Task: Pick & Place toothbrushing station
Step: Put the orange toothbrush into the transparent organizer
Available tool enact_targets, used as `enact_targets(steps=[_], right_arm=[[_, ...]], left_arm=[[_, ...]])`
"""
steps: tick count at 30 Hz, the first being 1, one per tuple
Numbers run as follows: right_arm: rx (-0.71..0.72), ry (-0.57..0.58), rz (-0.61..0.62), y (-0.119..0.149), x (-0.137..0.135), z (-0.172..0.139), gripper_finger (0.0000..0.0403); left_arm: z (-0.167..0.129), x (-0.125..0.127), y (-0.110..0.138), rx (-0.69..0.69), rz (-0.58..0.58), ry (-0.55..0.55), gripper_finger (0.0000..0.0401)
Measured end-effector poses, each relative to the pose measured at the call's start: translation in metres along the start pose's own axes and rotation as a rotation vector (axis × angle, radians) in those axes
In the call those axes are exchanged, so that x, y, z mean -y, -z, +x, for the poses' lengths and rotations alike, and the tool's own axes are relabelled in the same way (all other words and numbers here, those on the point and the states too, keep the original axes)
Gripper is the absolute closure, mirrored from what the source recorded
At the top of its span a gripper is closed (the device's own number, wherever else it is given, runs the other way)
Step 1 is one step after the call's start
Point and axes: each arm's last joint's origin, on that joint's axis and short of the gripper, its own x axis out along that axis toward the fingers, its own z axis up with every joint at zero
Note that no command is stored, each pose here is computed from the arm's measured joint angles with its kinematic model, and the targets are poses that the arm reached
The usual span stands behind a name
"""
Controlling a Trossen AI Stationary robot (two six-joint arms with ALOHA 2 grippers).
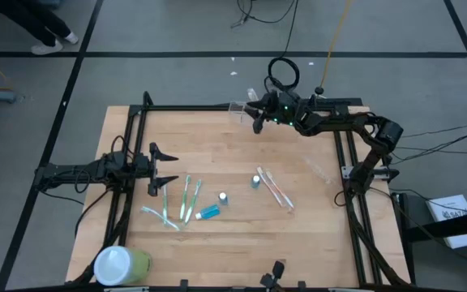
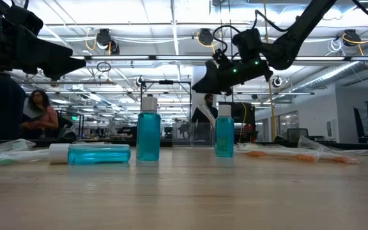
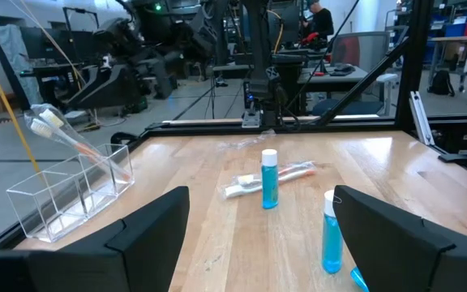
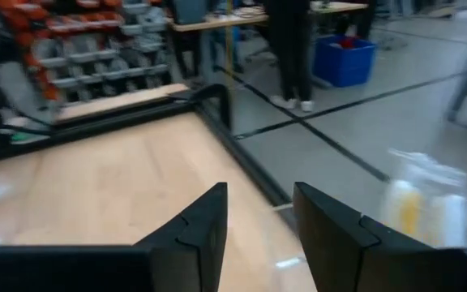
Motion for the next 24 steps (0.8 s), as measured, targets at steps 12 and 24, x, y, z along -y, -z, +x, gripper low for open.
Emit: enact_targets(steps=[12, 24], right_arm=[[-0.077, 0.036, 0.024, 0.029, 0.012, 0.023, 0.0289], [-0.144, 0.249, -0.05, 0.012, 0.023, 0.042, 0.0289]], left_arm=[[0.0, 0.0, 0.0, 0.0, 0.0, 0.0, 0.0091], [0.0, 0.0, 0.0, 0.0, 0.0, 0.0, 0.0091]])
